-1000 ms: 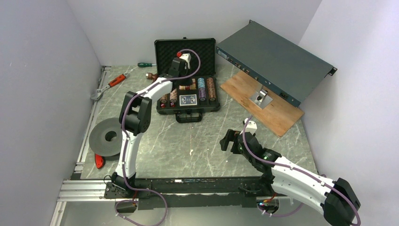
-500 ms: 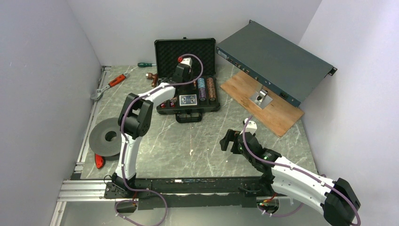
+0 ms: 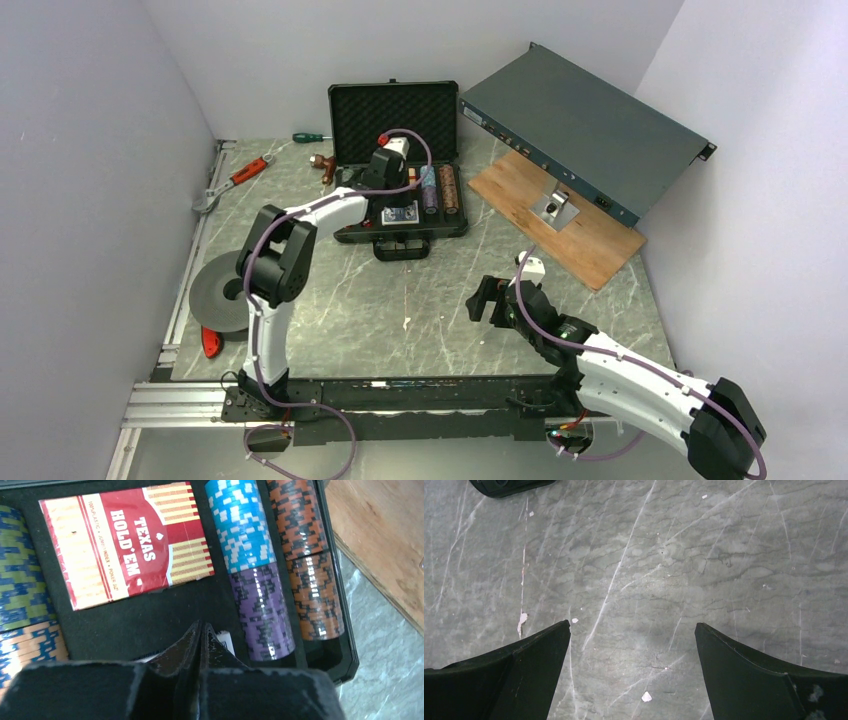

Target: Pack up texas hold em set

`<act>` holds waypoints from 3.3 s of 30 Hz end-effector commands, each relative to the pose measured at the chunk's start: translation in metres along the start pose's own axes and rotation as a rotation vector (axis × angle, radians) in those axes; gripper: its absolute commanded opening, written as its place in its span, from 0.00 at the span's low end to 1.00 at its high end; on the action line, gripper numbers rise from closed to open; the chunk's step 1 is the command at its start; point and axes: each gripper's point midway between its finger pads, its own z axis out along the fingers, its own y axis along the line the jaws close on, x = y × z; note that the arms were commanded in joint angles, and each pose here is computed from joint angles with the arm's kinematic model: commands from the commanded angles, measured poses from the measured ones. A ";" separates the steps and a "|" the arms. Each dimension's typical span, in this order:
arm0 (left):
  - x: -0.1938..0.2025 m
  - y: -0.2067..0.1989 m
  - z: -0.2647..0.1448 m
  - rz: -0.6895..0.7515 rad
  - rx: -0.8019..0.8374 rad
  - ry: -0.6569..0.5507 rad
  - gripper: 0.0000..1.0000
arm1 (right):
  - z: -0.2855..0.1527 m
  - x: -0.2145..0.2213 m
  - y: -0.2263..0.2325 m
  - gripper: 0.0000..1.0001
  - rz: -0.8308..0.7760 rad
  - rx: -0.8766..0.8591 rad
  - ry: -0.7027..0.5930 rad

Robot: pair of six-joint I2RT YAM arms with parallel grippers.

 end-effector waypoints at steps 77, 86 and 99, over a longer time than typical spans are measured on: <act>0.035 0.094 -0.348 0.228 -0.122 -0.337 0.76 | 0.198 -0.108 0.011 0.49 0.412 0.505 -0.064; 0.036 0.095 -0.346 0.230 -0.127 -0.325 0.76 | 0.214 -0.096 0.014 0.60 0.354 0.488 -0.008; 0.037 0.097 -0.345 0.231 -0.135 -0.318 0.76 | 0.203 -0.064 0.024 0.06 0.278 0.394 0.103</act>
